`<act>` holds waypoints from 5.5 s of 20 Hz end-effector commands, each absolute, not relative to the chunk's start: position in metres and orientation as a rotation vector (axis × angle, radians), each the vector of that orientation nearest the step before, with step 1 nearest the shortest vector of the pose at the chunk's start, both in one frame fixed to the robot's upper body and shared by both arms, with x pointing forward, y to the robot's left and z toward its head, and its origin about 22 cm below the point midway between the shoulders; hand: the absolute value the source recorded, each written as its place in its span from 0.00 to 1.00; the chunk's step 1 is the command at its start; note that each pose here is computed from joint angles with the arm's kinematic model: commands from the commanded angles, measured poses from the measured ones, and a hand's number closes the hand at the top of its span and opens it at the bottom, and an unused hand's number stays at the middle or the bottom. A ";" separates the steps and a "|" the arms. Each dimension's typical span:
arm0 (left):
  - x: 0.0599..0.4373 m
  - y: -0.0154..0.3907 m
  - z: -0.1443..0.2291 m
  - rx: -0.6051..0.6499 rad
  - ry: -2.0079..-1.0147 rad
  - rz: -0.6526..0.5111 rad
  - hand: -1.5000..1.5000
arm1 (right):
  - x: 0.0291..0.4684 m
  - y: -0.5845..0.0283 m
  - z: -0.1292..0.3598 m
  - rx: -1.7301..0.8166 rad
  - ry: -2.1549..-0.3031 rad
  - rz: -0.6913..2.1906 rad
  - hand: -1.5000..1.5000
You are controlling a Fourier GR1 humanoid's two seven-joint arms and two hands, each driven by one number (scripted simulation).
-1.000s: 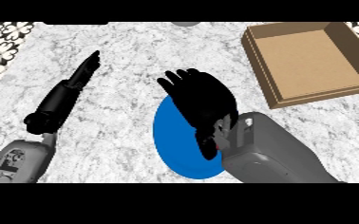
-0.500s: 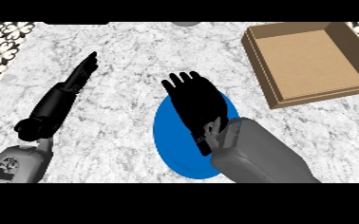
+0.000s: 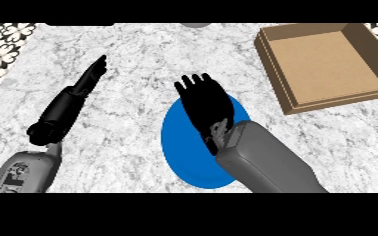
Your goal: Pick the can from the plate and place it in the cardboard box
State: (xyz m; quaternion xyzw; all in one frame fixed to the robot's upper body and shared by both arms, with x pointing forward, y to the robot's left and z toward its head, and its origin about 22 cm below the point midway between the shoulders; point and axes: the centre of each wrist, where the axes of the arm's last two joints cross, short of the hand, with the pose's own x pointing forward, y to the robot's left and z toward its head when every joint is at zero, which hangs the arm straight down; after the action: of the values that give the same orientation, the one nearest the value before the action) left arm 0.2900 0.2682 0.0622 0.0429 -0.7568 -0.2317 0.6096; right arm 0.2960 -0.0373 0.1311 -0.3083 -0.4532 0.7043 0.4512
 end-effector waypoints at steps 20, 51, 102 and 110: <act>0.287 0.264 0.069 0.089 -1.763 -0.534 0.50 | 0.331 -0.056 0.069 -0.800 -1.043 1.751 0.00; 0.282 0.283 0.064 0.157 -1.722 -0.474 0.50 | 0.268 -0.226 0.068 0.138 -2.101 2.189 1.00; 0.306 0.244 0.080 0.021 -1.790 -0.589 0.50 | 0.404 -0.431 0.178 -0.181 -1.644 1.713 0.00; 0.302 0.249 0.070 0.034 -1.774 -0.582 0.50 | 0.413 -0.412 0.129 0.211 -1.840 0.946 0.00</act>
State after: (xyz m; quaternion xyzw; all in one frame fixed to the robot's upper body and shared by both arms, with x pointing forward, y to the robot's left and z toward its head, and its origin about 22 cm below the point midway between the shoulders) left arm 0.3038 0.2466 0.0742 0.0151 -0.7673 -0.2501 0.5903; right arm 0.4137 -0.4087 0.1441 -0.0897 -0.7189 0.5015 0.4728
